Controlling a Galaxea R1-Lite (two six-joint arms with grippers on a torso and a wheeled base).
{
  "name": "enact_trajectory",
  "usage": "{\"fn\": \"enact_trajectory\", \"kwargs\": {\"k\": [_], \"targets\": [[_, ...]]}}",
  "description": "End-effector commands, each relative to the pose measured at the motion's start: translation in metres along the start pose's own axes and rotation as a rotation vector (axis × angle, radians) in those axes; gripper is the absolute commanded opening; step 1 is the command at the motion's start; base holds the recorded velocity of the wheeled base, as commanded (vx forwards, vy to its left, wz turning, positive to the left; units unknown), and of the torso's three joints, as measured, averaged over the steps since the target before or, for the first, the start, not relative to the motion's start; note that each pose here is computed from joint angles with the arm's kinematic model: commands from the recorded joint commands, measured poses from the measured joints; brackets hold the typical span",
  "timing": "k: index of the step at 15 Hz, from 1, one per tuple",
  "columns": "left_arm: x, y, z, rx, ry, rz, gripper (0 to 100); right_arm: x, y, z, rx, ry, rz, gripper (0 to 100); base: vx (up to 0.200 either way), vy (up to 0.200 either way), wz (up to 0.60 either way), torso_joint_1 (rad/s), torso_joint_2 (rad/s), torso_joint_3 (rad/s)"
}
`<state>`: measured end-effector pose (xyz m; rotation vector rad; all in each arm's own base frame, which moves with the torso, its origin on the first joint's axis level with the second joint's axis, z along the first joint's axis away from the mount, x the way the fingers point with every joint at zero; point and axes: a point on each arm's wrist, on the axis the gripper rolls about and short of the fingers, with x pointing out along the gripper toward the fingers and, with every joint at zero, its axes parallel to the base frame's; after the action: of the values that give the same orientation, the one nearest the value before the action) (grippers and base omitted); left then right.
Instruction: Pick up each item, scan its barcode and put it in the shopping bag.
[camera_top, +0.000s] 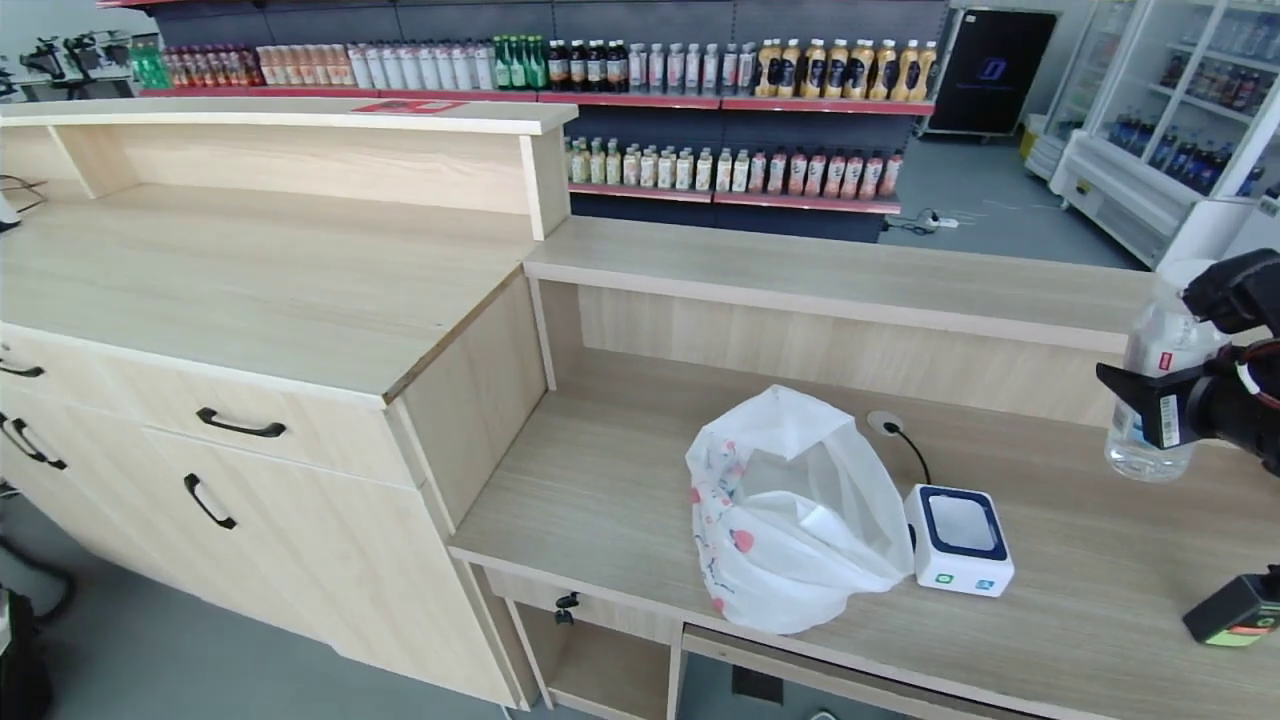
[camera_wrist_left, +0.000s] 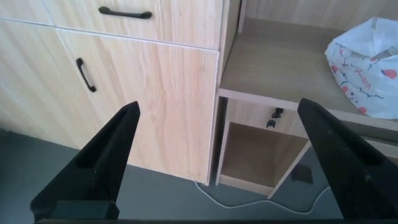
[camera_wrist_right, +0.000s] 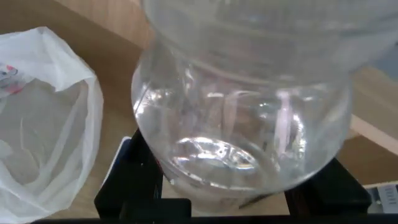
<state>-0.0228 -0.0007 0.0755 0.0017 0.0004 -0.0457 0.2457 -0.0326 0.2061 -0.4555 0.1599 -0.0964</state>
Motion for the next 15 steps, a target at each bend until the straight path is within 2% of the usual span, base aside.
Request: {"fn": "enact_trajectory", "kwargs": {"k": [1, 3, 6, 10, 15], "targets": [[0.0, 0.0, 0.0, 0.0, 0.001, 0.0, 100, 0.027, 0.012, -0.019, -0.077, 0.028, 0.072, 0, 0.0, 0.0, 0.6, -0.002, 0.0, 0.007], [0.0, 0.0, 0.0, 0.0, 0.001, 0.0, 100, 0.043, 0.017, -0.035, -0.171, 0.008, 0.103, 0, 0.0, 0.0, 0.0, 0.0, 0.0, 0.0], [0.0, 0.0, 0.0, 0.0, 0.001, -0.002, 100, 0.058, 0.023, -0.051, -0.276, -0.079, 0.147, 0, 0.0, 0.0, 0.0, 0.0, 0.0, 0.0], [0.0, 0.0, 0.0, 0.0, 0.001, 0.0, 100, 0.065, 0.016, -0.067, -0.314, -0.104, 0.178, 0, 0.0, 0.0, 0.0, 0.0, 0.0, 0.0], [0.0, 0.0, 0.0, 0.0, 0.001, 0.0, 100, 0.069, -0.004, -0.095, -0.39, -0.109, 0.236, 0, 0.0, 0.0, 0.0, 0.0, 0.0, 0.0]]}}
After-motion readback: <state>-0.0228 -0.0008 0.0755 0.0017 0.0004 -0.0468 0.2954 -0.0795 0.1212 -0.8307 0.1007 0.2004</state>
